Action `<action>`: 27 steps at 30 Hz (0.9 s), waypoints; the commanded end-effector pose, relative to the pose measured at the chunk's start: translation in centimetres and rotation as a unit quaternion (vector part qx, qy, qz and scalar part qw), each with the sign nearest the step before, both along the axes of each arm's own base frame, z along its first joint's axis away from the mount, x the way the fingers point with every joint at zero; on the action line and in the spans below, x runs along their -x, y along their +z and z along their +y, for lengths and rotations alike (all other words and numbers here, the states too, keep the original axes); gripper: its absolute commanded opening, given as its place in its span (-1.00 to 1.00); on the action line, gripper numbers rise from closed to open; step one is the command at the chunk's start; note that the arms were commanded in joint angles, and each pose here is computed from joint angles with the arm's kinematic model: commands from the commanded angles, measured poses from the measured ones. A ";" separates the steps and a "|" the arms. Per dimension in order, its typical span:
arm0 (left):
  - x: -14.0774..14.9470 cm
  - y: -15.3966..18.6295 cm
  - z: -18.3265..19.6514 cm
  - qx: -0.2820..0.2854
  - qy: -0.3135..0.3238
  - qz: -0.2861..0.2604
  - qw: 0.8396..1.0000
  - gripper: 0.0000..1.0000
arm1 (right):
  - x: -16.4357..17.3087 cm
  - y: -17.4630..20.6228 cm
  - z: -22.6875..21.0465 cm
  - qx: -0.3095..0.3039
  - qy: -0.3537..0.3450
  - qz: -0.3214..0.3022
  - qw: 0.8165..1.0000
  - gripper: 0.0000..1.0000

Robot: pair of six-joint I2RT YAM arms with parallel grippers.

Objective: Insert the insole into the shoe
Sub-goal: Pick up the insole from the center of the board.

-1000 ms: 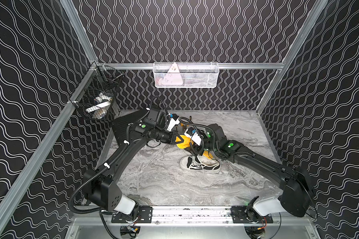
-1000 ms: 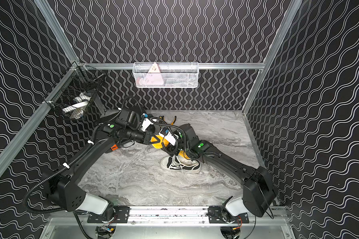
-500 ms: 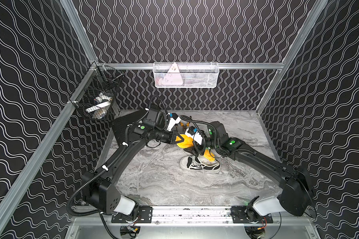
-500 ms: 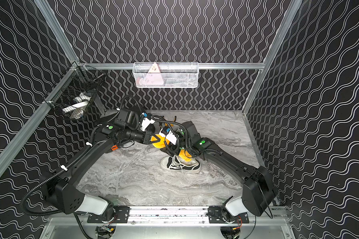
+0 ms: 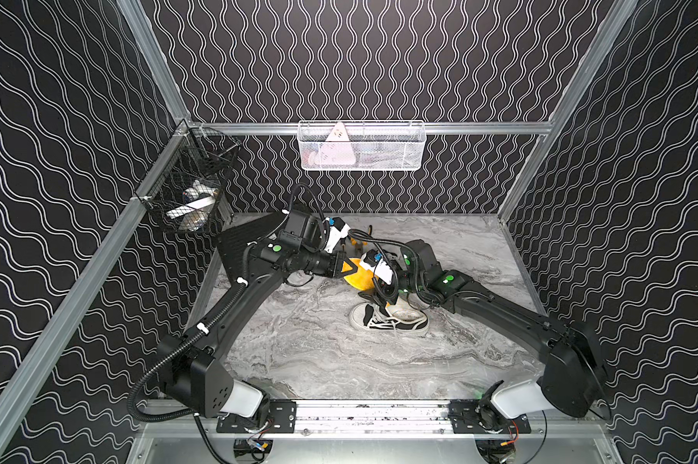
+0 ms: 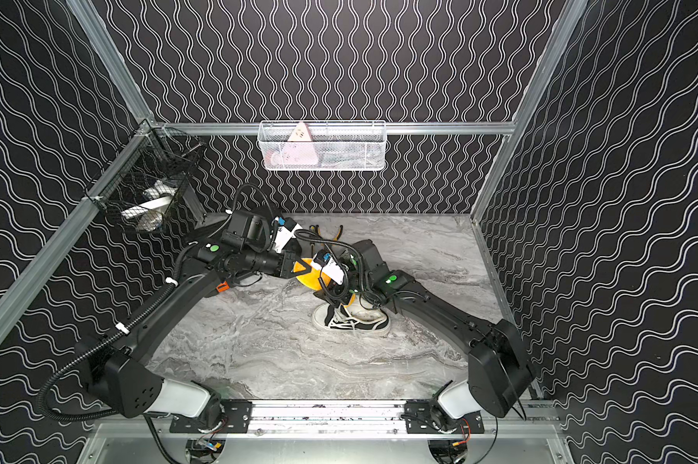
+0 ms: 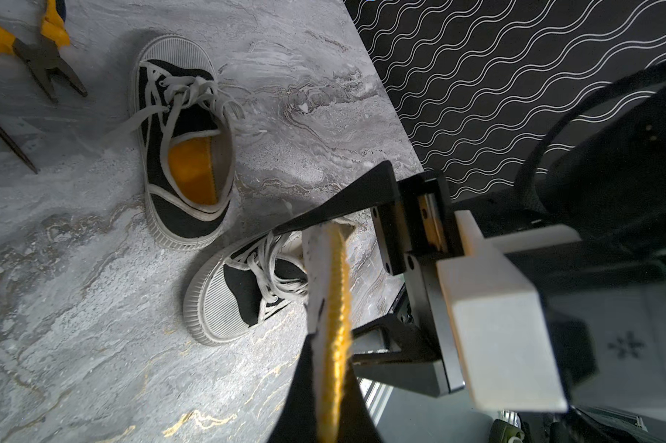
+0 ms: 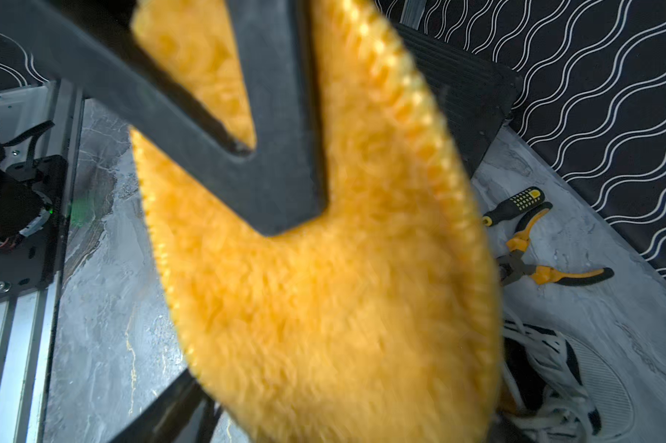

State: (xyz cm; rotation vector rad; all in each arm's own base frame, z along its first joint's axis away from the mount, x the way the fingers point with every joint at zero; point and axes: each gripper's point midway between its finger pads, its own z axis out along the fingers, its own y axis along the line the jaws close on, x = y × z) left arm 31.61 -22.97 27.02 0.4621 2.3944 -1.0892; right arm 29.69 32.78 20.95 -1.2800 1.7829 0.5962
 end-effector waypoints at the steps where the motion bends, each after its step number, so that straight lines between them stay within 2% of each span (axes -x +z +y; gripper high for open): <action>1: 0.0 -0.2 0.1 -0.008 0.000 0.002 1.000 -1.00 | -1.0 1.6 0.6 -0.016 -0.007 -0.035 0.999 0.61; 15: -0.1 -0.1 0.1 -0.008 0.006 0.013 1.000 -1.00 | -1.6 3.0 2.2 -0.017 0.013 -0.067 0.998 0.62; 21: -0.3 0.1 0.4 -0.015 0.018 0.010 1.000 -1.00 | -1.5 2.7 2.1 -0.010 0.013 -0.064 0.998 0.42; 27: -1.2 0.0 0.8 -0.019 0.048 0.017 0.998 -1.00 | -0.9 3.3 1.4 -0.026 0.002 -0.068 0.997 0.12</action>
